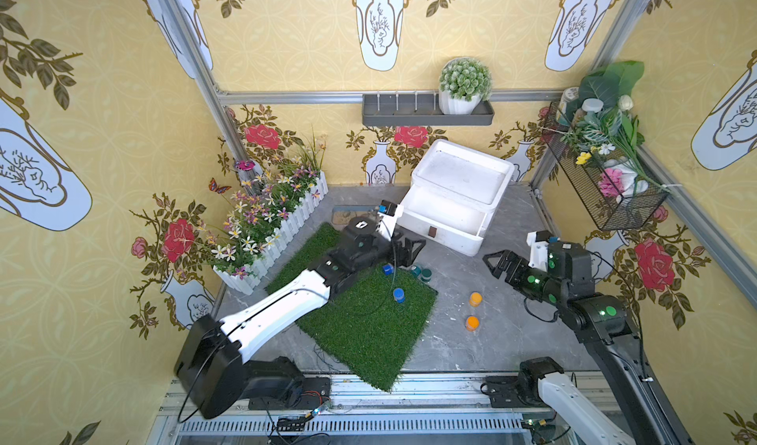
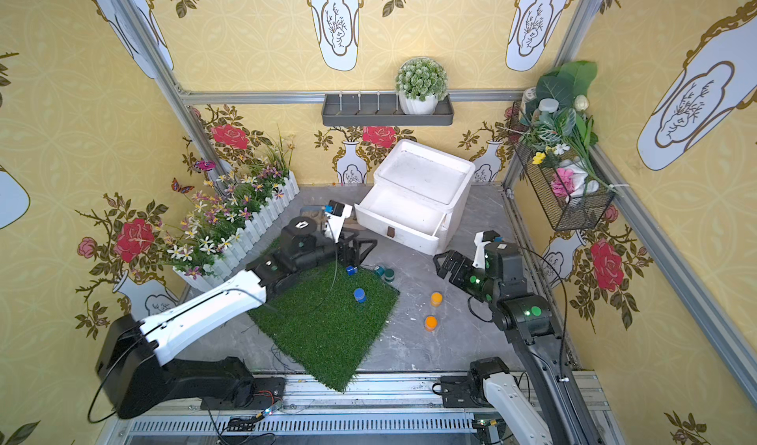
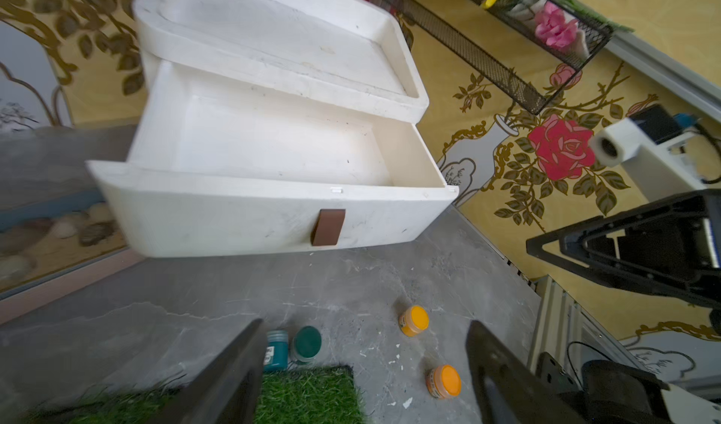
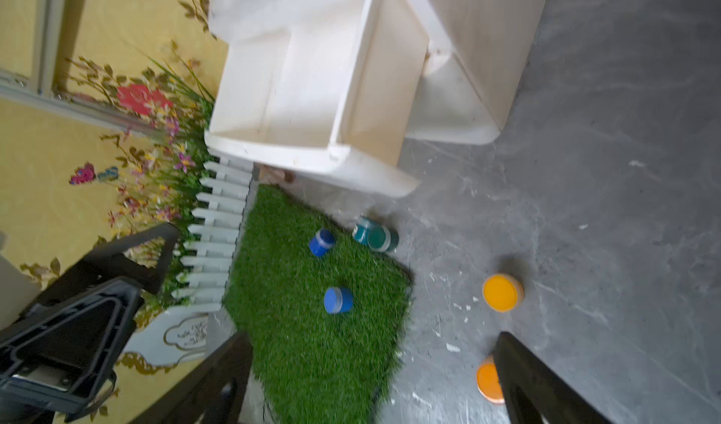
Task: Put the paint cans in the drawer according to color
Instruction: Pick up the paint can at the center of the board.
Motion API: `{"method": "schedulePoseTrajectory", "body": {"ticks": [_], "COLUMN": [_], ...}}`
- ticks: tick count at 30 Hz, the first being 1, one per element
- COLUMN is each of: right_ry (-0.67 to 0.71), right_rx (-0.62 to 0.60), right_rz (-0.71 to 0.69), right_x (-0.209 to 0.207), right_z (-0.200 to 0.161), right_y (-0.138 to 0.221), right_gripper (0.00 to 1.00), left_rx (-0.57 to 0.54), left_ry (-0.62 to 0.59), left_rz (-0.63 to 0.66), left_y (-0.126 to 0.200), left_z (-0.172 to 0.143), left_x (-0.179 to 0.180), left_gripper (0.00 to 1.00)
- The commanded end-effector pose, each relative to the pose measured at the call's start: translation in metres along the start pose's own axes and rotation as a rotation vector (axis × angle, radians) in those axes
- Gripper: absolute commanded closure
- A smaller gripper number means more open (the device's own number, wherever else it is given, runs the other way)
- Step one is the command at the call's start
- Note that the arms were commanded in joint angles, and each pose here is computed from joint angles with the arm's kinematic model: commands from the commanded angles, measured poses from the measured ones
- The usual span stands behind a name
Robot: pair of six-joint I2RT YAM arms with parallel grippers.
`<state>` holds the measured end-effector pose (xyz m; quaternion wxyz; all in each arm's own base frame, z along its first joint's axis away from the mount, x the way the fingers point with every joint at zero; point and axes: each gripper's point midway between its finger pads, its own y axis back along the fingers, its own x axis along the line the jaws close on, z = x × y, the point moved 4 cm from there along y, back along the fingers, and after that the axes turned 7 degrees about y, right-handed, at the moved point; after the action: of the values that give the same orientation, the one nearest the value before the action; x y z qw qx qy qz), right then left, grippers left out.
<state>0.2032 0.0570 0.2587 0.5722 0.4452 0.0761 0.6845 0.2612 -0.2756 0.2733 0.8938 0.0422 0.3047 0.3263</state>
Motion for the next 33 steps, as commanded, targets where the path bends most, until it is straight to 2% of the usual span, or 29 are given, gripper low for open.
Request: {"method": "schedulePoseTrajectory", "body": {"ticks": [1, 3, 7, 11, 16, 22, 26, 33], "right_ry": [-0.001, 0.013, 0.017, 0.007, 0.023, 0.010, -0.023, -0.058], "right_rx": [0.158, 0.213, 0.287, 0.318, 0.361, 0.382, 0.384, 0.403], "right_rz": [-0.070, -0.197, -0.420, -0.480, -0.484, -0.517, -0.550, -0.584], "right_x": [-0.011, -0.023, -0.045, -0.052, -0.050, -0.060, -0.074, -0.092], "right_z": [-0.038, -0.052, -0.070, -0.071, -0.072, -0.077, -0.079, -0.083], "right_y": [-0.012, -0.022, -0.050, -0.084, -0.121, -0.143, -0.151, -0.156], "right_gripper": [0.03, 0.03, 0.03, 0.02, 0.00, 0.16, 0.32, 0.36], "left_rx": [-0.265, -0.293, -0.269, -0.281, -0.275, -0.283, -0.292, -0.290], "left_ry": [0.051, 0.133, 0.337, 0.475, 0.440, 0.427, 0.433, 0.434], "left_rz": [0.043, 0.081, 0.169, 0.192, 0.203, 0.218, 0.217, 0.212], "left_y": [0.031, 0.041, 0.046, 0.050, 0.051, 0.055, 0.057, 0.055], "left_z": [0.002, -0.018, -0.060, -0.077, -0.069, -0.067, -0.066, -0.064], "left_x": [0.019, 0.038, 0.078, 0.100, 0.100, 0.103, 0.105, 0.105], "left_gripper": [0.04, 0.03, 0.03, 0.03, 0.03, 0.03, 0.02, 0.02]}}
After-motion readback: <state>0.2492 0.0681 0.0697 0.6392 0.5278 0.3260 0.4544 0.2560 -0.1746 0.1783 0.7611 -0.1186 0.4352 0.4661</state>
